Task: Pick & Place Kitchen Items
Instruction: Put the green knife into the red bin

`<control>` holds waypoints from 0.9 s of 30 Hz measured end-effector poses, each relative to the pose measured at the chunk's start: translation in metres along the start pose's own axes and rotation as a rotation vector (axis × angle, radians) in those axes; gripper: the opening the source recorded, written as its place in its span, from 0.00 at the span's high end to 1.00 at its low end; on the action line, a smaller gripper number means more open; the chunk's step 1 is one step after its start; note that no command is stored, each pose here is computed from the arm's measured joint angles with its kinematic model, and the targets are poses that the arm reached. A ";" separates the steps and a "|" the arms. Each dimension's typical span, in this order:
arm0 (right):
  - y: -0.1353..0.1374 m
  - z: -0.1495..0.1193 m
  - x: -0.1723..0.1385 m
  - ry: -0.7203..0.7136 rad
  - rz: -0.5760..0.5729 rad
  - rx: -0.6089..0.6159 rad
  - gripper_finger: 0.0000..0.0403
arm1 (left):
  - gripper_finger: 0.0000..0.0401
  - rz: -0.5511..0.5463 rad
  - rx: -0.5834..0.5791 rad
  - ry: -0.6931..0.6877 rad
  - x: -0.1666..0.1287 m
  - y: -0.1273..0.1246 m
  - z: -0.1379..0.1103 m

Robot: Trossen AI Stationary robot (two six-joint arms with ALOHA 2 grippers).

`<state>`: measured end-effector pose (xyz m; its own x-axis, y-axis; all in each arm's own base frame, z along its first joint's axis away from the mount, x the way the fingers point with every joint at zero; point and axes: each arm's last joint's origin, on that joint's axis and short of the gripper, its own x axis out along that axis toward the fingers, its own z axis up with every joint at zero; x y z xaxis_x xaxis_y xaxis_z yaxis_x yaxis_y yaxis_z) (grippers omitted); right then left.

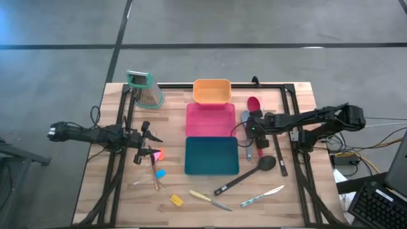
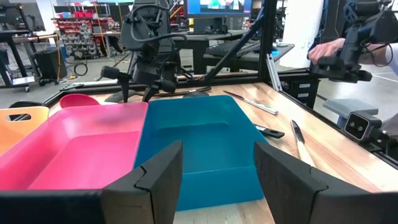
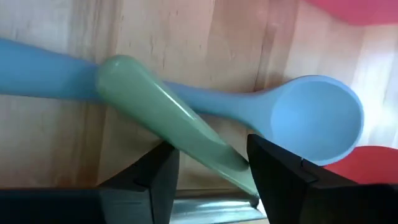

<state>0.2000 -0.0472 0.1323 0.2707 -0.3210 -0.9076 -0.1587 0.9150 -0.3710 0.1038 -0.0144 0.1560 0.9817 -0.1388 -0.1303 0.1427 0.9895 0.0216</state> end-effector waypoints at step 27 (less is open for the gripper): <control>-0.030 0.025 -0.048 0.004 -0.141 0.024 0.93 | 0.50 0.000 0.000 0.000 0.000 0.000 0.000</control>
<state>0.2158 -0.0534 0.1920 0.2854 -0.4480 -0.8472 -0.0963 0.8661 -0.4905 0.1038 -0.0144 0.1559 0.9817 -0.1387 -0.1306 0.1427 0.9895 0.0217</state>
